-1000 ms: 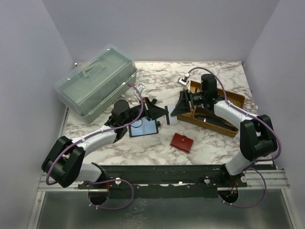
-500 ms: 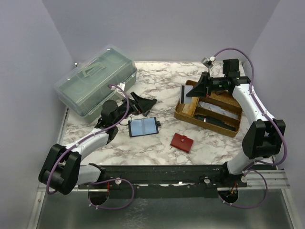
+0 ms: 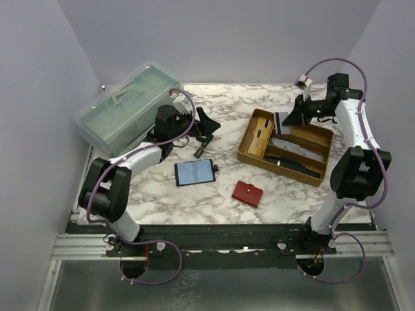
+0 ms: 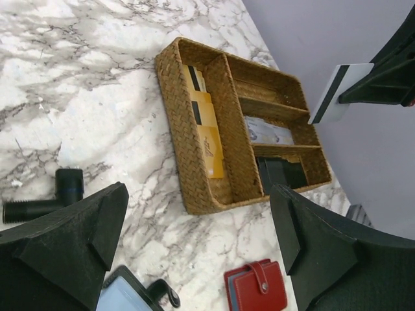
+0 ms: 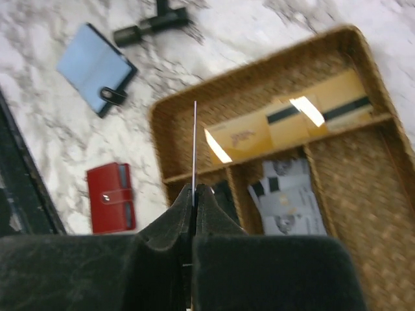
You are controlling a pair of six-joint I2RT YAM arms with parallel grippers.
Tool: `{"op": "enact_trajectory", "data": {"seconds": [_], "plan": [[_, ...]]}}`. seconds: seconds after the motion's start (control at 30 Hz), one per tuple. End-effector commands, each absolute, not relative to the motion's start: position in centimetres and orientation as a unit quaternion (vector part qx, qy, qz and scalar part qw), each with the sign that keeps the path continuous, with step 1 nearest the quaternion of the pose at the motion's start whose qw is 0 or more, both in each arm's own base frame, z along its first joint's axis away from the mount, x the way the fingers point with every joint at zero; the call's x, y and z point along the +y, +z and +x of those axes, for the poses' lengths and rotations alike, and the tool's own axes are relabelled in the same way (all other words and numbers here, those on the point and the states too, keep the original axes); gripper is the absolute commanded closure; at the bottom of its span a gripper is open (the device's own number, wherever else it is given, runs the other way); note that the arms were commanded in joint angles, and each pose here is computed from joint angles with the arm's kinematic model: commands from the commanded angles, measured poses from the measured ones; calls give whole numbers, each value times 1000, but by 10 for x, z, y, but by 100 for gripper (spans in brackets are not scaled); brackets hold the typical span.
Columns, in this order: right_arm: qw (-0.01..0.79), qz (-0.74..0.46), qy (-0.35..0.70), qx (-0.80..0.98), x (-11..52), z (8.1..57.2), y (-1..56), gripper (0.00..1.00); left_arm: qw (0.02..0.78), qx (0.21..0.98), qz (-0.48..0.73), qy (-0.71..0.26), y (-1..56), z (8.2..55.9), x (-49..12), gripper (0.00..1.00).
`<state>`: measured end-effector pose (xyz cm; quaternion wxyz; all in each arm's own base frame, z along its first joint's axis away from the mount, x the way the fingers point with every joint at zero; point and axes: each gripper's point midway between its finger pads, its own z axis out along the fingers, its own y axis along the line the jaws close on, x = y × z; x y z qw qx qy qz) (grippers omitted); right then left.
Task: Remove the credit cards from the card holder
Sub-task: Place the credit card in the storage box.
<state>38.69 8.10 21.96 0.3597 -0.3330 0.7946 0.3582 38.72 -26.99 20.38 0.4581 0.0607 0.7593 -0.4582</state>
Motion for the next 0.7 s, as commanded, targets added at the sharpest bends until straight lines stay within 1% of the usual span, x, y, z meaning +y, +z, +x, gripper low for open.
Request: {"op": "enact_trajectory", "data": {"seconds": [0.0,0.13,0.27,0.33,0.47,0.67], "plan": [[306,-322,266,856,30,399,180,100,449,764,118,-448,197,405,-284,1],[277,-355,210,868,4,411,150,100,434,769,124,-453,183,419,-294,2],[232,-398,168,872,-18,413,117,100,400,776,117,-474,169,420,-304,2],[211,-417,154,871,-26,412,105,100,396,777,115,-475,168,417,-307,2],[199,-454,164,853,-26,412,98,99,400,778,120,-469,168,406,-309,2],[193,-472,169,843,-26,421,97,98,404,776,131,-466,173,385,-310,2]]}}
